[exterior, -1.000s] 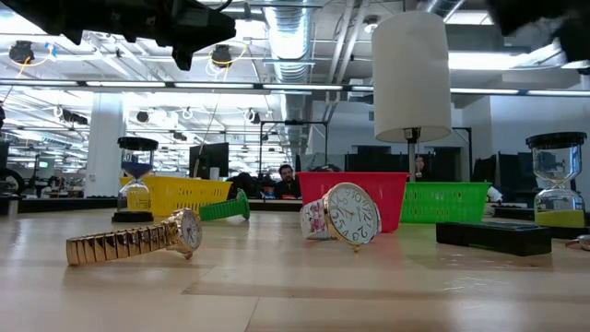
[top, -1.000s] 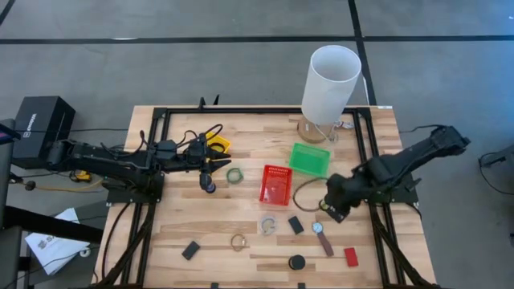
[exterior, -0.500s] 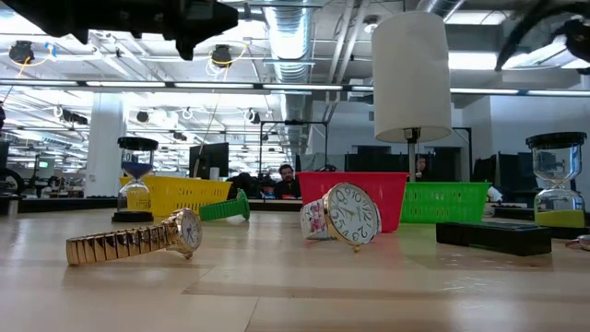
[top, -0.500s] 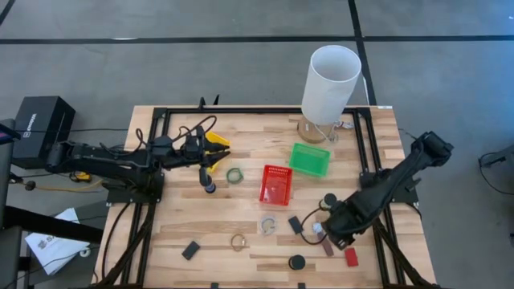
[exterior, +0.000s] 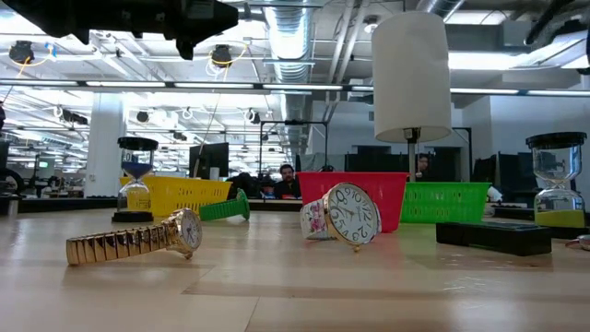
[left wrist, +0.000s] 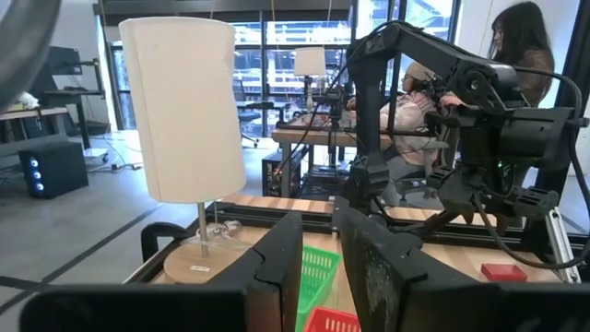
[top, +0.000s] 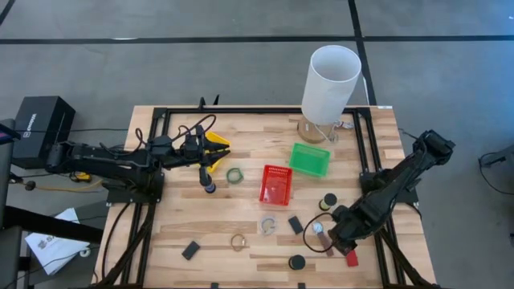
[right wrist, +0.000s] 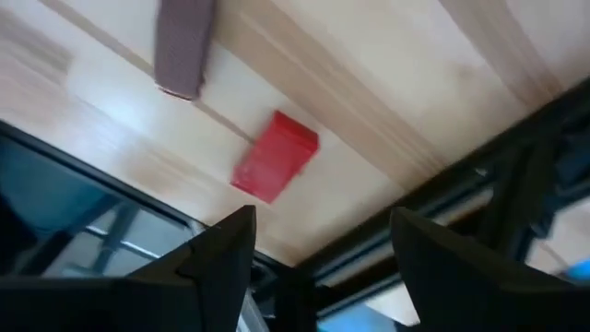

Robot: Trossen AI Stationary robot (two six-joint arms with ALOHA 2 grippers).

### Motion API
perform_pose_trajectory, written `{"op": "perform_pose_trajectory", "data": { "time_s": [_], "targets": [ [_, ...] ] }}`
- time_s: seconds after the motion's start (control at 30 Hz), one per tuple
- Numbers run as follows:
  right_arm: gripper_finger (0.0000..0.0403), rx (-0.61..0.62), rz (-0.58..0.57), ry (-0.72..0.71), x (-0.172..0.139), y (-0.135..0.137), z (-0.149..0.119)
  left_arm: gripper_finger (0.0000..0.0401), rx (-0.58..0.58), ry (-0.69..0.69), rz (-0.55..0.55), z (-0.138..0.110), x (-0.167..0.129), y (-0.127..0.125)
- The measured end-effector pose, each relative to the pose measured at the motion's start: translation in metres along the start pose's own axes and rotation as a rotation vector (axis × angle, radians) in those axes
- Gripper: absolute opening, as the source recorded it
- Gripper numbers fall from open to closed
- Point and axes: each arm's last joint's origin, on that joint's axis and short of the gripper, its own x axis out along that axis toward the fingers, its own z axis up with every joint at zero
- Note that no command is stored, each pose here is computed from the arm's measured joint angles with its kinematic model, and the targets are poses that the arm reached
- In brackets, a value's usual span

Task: Pick & Place Office items
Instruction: Put the red digital clock into the red bin

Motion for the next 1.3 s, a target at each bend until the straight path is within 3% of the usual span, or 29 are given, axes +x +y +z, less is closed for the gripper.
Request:
{"op": "perform_pose_trajectory", "data": {
  "time_s": [0.23,0.4,0.53,0.87,1.3],
  "targets": [
    [0.0240,0.141,0.027,-0.029,0.007,-0.003,-0.013,0.0074,0.005,-0.021,0.000,0.002,0.000,0.000],
    [0.0240,0.261,0.078,-0.055,0.019,0.004,-0.032,0.0074,0.086,-0.100,0.005,0.010,0.000,0.000],
    [0.0240,0.340,0.031,-0.097,0.036,0.006,-0.043,0.0074,0.085,-0.183,0.009,0.018,-0.002,0.000],
    [0.0240,0.343,-0.006,-0.129,0.078,0.024,-0.041,0.0074,0.080,-0.244,0.013,0.024,-0.003,0.000],
    [0.0240,0.383,-0.005,-0.117,0.083,0.027,-0.030,0.0074,0.078,-0.256,0.014,0.025,-0.003,0.000]
  ]
}}
